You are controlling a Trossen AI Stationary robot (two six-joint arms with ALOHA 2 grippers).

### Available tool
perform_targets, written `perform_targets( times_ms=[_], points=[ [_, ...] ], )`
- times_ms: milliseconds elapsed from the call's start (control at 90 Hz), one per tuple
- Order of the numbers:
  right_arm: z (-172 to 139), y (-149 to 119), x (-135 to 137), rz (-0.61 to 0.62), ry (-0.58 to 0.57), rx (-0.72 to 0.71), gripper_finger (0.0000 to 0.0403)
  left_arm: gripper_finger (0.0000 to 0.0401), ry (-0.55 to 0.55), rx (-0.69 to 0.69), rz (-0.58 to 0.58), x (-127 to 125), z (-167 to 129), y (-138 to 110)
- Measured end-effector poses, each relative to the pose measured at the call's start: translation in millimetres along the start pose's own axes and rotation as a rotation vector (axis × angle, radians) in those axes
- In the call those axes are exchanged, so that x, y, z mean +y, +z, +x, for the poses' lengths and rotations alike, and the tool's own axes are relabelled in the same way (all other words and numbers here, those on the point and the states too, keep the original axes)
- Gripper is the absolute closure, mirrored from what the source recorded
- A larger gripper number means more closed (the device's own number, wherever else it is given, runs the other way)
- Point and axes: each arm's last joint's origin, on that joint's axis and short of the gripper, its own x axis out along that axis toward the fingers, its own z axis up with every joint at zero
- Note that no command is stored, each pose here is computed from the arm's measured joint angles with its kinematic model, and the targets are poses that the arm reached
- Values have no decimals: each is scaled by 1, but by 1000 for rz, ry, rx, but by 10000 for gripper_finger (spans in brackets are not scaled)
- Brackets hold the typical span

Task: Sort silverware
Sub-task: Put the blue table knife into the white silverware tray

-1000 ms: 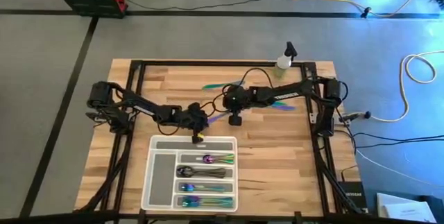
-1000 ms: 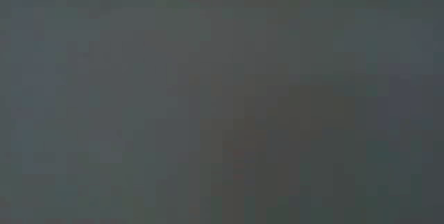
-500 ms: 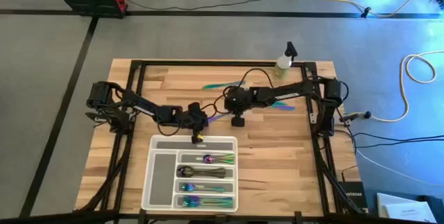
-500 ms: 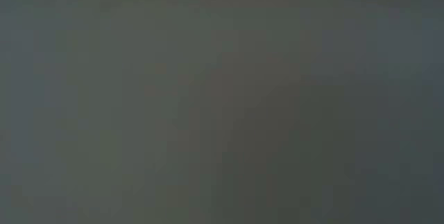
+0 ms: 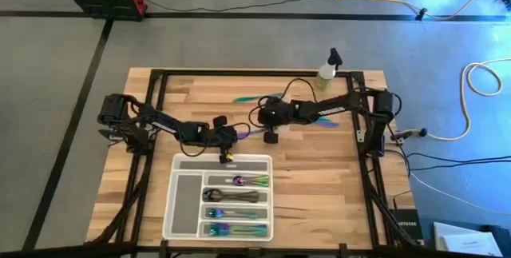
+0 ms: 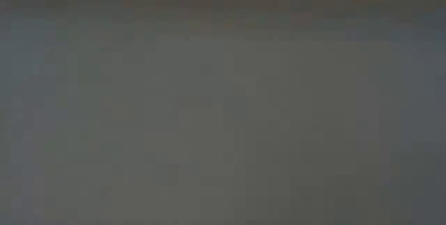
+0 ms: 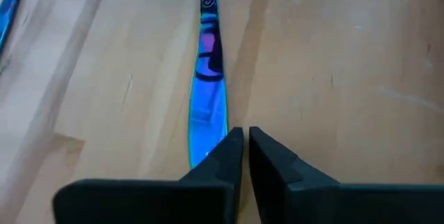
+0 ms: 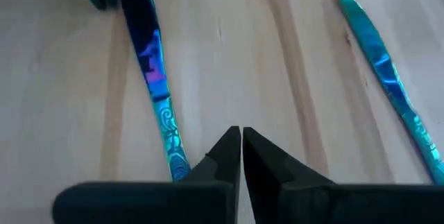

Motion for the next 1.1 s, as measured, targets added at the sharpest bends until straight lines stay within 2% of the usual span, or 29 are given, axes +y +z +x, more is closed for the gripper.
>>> perform_targets(
  times_ms=[367, 589, 856, 1100],
  points=[
    [2, -26, 7, 24, 59, -220, 403, 392, 35, 3, -8, 1, 0, -1],
    [-4, -43, 8, 64, 46, -359, 403, 392, 49, 5, -12, 1, 0, -1],
    [-5, -53, 10, 74, 48, -348, 403, 392, 152, 24, 8, 8, -5, -2],
    [-9, -50, 9, 73, 47, -360, 403, 392, 132, -11, 25, 9, -22, 4]
  ],
)
